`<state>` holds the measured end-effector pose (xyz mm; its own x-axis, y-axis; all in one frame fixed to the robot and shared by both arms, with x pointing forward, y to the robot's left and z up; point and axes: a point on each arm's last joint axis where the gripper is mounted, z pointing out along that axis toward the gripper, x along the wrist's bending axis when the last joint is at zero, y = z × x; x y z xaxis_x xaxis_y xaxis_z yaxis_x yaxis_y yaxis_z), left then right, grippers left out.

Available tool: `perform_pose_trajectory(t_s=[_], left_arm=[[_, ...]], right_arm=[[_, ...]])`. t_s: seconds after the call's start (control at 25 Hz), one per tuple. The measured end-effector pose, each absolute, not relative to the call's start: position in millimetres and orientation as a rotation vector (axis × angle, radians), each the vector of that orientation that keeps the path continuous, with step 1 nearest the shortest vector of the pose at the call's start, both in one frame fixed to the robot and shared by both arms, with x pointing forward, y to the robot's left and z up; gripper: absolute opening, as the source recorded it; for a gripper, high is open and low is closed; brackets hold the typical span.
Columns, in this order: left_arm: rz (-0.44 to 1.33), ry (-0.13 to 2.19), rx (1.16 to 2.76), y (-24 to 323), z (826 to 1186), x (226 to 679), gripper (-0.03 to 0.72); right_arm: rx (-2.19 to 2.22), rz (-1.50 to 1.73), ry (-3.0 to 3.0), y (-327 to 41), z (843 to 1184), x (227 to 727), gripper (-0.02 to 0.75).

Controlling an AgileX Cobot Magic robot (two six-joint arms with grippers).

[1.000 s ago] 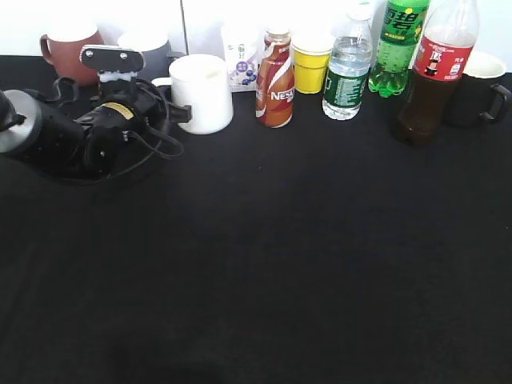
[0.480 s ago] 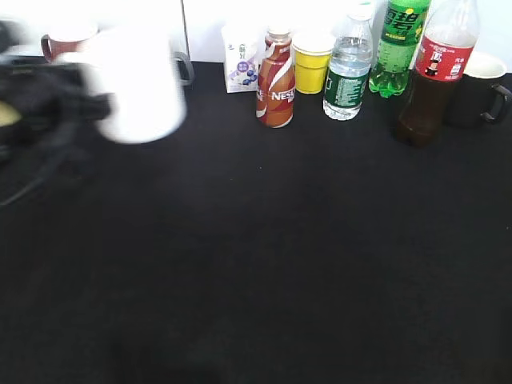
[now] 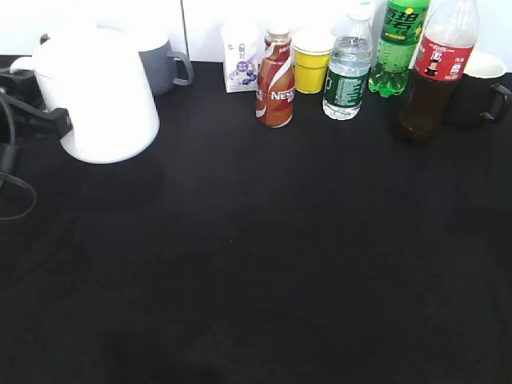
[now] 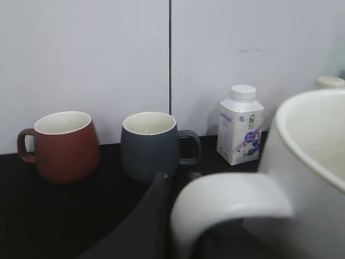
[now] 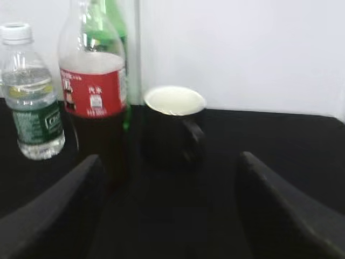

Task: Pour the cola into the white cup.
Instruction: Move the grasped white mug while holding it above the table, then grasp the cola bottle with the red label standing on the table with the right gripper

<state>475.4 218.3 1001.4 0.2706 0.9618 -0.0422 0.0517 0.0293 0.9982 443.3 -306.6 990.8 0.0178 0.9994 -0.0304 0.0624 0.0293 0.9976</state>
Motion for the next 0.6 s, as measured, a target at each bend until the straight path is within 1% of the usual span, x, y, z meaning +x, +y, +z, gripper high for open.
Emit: perform_pose_trajectory(t_s=[0.12, 0.32, 0.36, 0.44, 0.52, 0.6], left_arm=[[0.956, 1.053, 1.336, 218, 1001, 475, 0.051], [0.955, 1.053, 1.337, 218, 1001, 475, 0.051], [0.955, 1.053, 1.337, 218, 1001, 475, 0.051], [0.953, 1.055, 1.341, 218, 1001, 475, 0.051], [0.953, 1.055, 1.341, 218, 1001, 475, 0.051], [0.952, 1.056, 1.343, 218, 1001, 475, 0.051]], right_arm=[[1.262, 1.189, 1.288, -300, 967, 478, 0.571], [1.299, 1.260, 1.327, -259, 937, 529, 0.571], [1.283, 1.272, 1.310, -256, 933, 538, 0.585], [1.269, 1.287, 1.284, -254, 928, 554, 0.652], [1.272, 1.286, 1.287, -251, 918, 569, 0.672], [1.267, 1.290, 1.282, -249, 911, 584, 0.673]])
